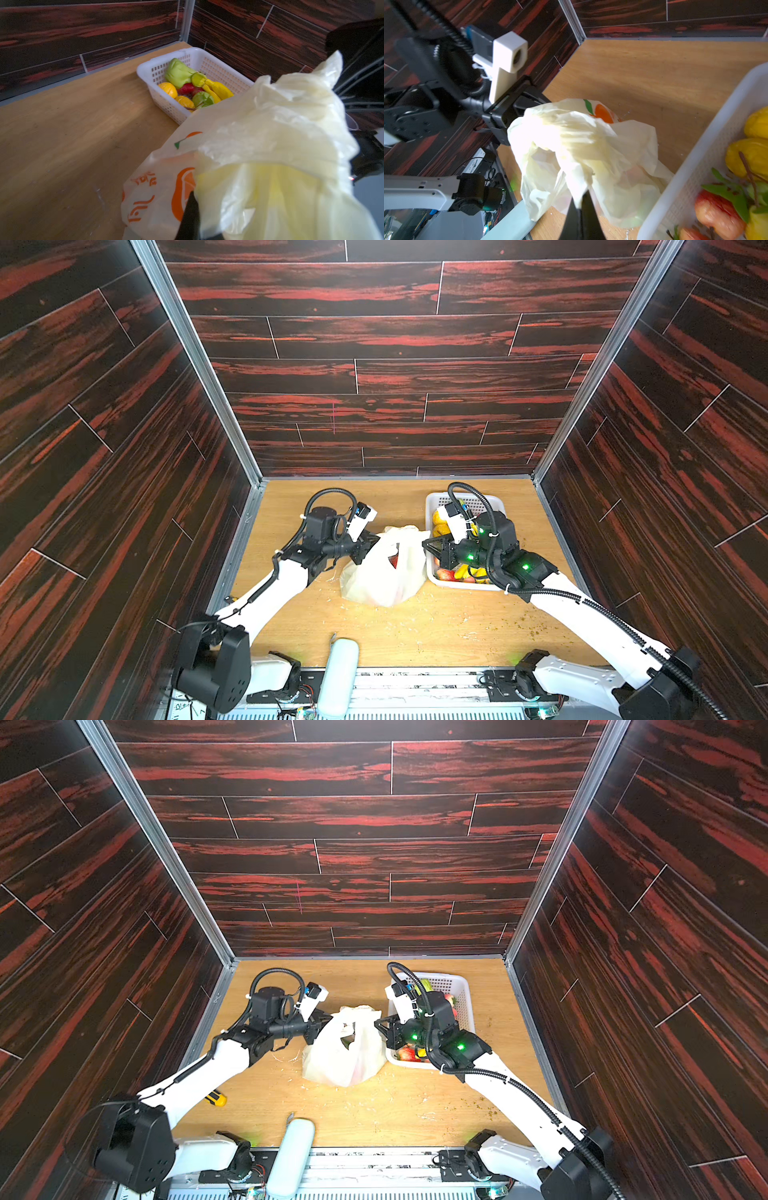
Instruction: Place the fake fruits into the plastic bag and tie a complex knot
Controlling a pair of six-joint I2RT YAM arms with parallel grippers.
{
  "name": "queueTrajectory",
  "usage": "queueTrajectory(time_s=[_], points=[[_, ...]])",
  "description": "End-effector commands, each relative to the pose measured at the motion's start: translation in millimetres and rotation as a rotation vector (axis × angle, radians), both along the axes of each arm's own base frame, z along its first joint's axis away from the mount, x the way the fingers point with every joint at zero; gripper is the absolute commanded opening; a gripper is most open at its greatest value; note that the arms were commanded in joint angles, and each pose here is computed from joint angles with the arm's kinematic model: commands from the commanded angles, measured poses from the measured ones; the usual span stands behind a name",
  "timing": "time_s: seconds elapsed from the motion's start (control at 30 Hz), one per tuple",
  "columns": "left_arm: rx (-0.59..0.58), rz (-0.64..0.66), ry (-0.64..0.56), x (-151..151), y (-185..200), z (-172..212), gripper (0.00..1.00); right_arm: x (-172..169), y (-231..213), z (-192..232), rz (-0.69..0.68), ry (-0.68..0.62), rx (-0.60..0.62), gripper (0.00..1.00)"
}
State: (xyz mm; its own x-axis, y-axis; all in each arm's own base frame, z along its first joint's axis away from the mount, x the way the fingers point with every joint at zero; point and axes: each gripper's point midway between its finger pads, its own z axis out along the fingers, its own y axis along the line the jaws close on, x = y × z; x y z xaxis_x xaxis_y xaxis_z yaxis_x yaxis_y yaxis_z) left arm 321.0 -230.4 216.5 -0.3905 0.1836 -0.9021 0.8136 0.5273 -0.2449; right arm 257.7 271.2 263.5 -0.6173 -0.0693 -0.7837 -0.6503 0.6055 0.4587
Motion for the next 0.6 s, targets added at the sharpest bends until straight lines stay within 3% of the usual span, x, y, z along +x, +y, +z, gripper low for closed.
queueTrajectory(time_s=[0.0, 0.57], points=[[-0.01, 0.132, -0.042, 12.3, 15.5, 14.4, 0.0, -3.8, -7.9, 11.6, -0.035, 0.009, 0.001, 0.0], [-0.031, 0.484, 0.025, 20.6, 63.9, 6.2, 0.0, 0.6, -24.6, -8.0, -0.132, 0.089, -0.084, 0.0]])
